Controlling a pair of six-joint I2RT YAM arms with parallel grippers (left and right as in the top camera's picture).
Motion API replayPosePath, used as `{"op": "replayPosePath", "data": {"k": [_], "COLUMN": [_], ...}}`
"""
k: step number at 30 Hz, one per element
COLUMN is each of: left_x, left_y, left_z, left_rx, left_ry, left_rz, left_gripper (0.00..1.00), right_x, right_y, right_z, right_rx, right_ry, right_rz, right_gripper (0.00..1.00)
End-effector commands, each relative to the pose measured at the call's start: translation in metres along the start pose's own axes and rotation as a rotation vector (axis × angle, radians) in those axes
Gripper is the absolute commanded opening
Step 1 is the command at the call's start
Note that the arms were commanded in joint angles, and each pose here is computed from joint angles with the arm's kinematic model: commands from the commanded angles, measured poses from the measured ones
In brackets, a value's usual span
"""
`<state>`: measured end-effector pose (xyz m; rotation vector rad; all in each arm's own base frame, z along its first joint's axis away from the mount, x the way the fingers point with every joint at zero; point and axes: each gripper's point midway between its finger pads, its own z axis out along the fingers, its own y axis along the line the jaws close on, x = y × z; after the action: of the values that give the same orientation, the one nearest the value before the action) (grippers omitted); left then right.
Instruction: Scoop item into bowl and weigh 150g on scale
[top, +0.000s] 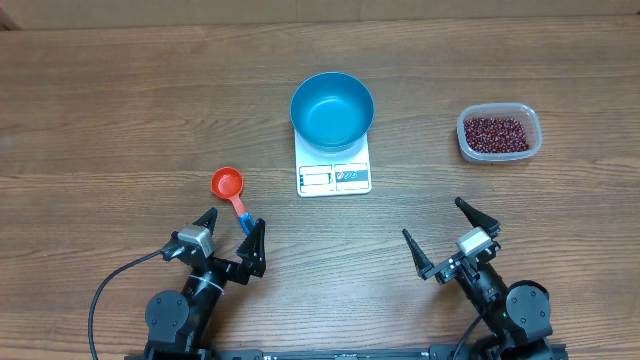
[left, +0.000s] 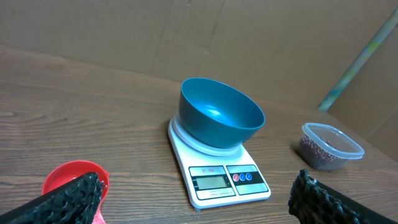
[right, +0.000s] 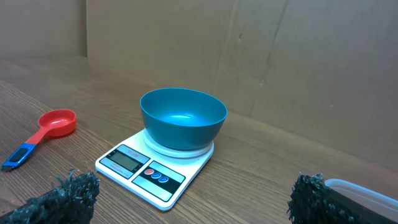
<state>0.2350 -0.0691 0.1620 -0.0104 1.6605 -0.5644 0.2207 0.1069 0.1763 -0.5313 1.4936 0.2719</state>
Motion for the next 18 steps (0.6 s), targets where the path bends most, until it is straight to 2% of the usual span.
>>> {"op": "replayPosePath", "data": {"k": [1, 18], "left_x": [0.0, -0.0015], "left_y": [0.001, 0.0053], "left_z": [0.0, -0.0001], "left_rx": [-0.004, -0.029], "left_ry": [-0.009, -0.017], "left_rz": [0.025, 0.025], "left_gripper": [1.0, 1.0], "right_x": [0.0028, 0.0028], "right_y": [-0.0024, -0.0024], "right_z": [0.0001, 0.0001], "right_rx": [0.015, 0.015], "right_ry": [0.001, 0.001], "right_rz": [0.003, 0.003], "right_gripper": [1.0, 1.0]}}
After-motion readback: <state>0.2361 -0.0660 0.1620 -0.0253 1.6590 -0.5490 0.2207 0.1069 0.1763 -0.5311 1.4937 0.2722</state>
